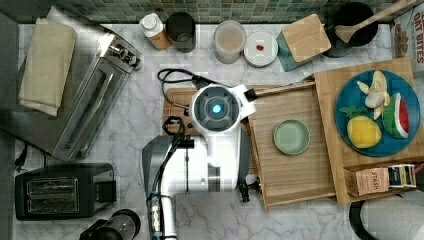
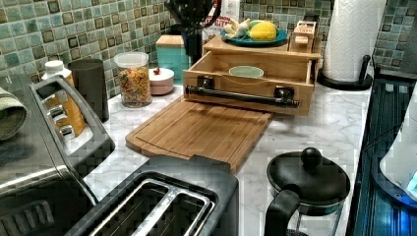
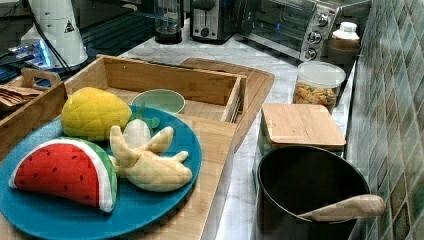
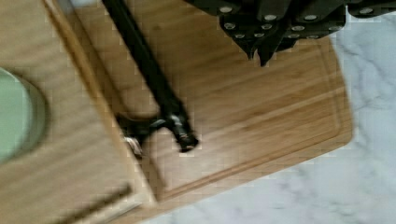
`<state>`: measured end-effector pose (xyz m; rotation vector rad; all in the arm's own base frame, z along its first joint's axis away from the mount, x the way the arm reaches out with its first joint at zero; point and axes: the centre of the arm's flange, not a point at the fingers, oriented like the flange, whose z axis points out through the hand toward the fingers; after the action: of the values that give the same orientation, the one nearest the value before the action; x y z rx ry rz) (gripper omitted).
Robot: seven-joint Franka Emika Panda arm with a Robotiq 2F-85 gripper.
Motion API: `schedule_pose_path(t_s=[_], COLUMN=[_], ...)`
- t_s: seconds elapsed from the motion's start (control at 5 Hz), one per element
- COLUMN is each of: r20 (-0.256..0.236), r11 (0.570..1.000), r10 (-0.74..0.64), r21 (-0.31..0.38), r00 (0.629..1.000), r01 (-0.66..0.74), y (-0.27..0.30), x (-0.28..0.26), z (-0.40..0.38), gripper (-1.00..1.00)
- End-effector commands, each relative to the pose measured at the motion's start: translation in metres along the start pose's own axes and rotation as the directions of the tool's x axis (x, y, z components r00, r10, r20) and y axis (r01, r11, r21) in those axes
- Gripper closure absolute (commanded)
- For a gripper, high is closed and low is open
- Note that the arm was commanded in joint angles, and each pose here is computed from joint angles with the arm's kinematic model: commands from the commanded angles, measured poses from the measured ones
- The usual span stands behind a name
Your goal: Close the drawer.
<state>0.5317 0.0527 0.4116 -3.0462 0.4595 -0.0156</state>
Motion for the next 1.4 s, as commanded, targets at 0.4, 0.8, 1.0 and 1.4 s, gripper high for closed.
schedule_pose_path(t_s=[0.4, 0.8, 1.0, 1.4], r20=[0.002, 0.035, 0.054, 0.055], r11=[0.878, 0.862, 0.862, 0.839], r10=[-0.468, -0.485, -0.48, -0.517], r21=[-0.115, -0.149, -0.158, -0.167], r00=[0.884, 0.874, 0.876, 0.854], r01=[0.465, 0.484, 0.482, 0.518], y=[-0.006, -0.002, -0.002, 0.027], x=[-0.046, -0.068, -0.071, -0.066], z=[0.066, 0.11, 0.121, 0.129], gripper=[1.0, 1.0, 1.0, 1.0])
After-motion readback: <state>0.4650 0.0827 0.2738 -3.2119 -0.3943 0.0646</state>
